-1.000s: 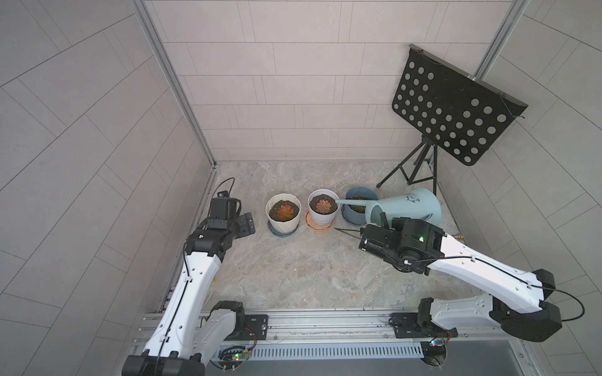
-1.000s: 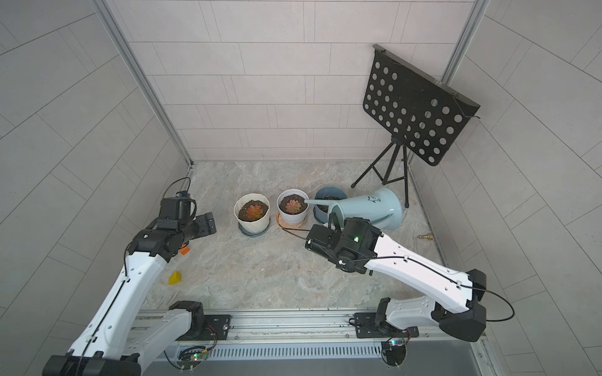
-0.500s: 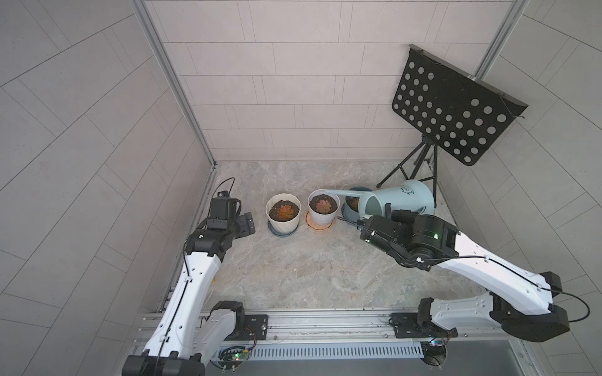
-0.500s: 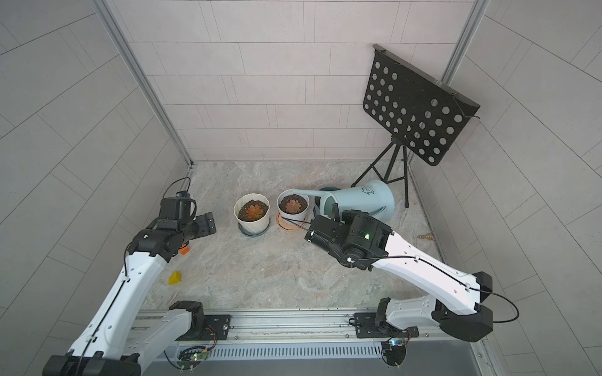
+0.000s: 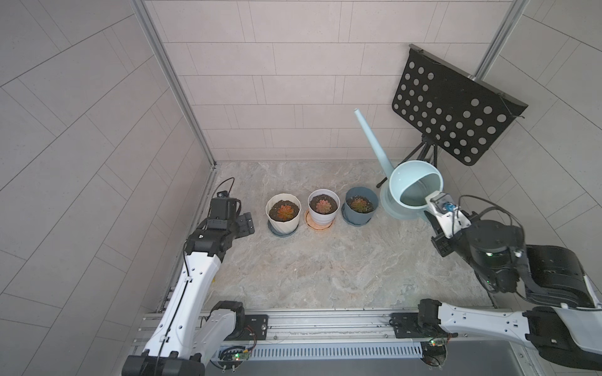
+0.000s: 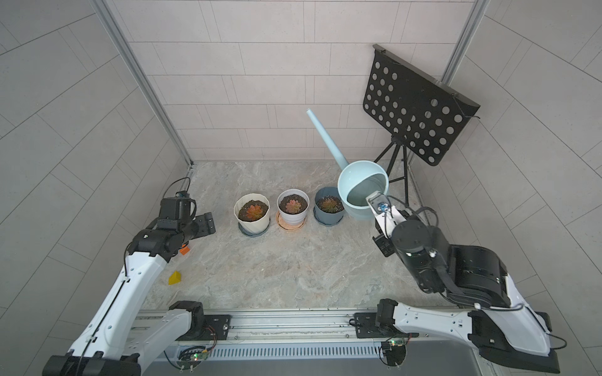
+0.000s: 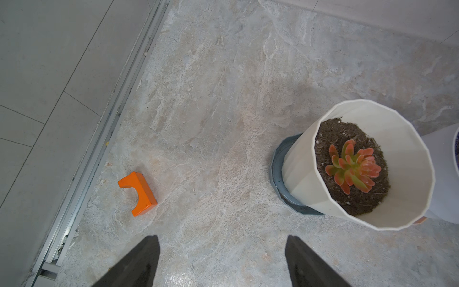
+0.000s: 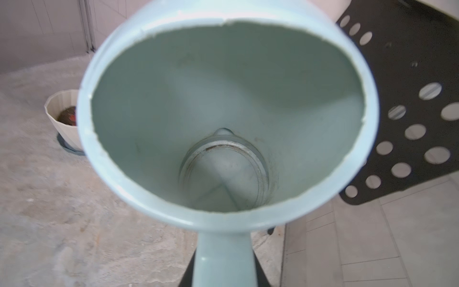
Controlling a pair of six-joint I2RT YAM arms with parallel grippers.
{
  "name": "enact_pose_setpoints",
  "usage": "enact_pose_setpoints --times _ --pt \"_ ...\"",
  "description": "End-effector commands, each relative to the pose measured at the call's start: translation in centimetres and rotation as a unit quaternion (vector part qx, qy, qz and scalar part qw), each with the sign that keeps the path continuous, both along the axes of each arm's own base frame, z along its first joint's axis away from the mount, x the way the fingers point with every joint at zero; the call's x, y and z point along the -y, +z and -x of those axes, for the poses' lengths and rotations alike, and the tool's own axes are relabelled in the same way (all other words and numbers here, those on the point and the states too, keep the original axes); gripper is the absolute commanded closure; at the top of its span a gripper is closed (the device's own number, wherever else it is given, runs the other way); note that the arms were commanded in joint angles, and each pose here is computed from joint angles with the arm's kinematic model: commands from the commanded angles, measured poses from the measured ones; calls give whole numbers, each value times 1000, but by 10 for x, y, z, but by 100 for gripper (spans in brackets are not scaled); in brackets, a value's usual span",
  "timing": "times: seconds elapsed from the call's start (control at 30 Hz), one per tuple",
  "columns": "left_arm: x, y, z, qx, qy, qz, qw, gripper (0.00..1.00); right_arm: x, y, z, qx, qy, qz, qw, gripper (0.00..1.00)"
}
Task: Water the succulent around the soil edge
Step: Place the watering can at the center of the board.
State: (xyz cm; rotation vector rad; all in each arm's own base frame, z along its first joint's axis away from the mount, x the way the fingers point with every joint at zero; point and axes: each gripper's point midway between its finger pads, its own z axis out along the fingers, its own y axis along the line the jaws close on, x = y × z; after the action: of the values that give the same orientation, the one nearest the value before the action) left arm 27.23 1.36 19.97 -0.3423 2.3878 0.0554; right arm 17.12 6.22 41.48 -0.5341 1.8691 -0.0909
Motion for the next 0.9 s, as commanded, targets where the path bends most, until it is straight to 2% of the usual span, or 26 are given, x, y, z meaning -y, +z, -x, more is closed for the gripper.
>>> enact_pose_setpoints --times 0.0,0.17,0.27,0.43,0.6,0.7,0.87 --pt "-7 5 -1 12 10 -12 1000 14 -16 -17 5 -55 -4 -99 994 100" --pt "-9 5 0 12 17 -18 1000 14 -41 -72 14 -131 10 -157 979 100" --pt "-11 5 1 13 20 -21 999 14 -49 -98 16 -145 -1 -197 970 100" --pt "-12 4 1 13 24 -23 999 14 -58 -122 19 -126 -11 -238 963 100" --pt "-14 5 2 14 26 -26 999 14 -99 -131 35 -70 24 -219 973 100" --pt "-14 6 2 16 27 -26 999 14 -112 -133 42 -34 17 -202 979 100" --pt "-13 5 2 16 27 -23 999 14 -129 -150 47 -19 3 -226 974 100"
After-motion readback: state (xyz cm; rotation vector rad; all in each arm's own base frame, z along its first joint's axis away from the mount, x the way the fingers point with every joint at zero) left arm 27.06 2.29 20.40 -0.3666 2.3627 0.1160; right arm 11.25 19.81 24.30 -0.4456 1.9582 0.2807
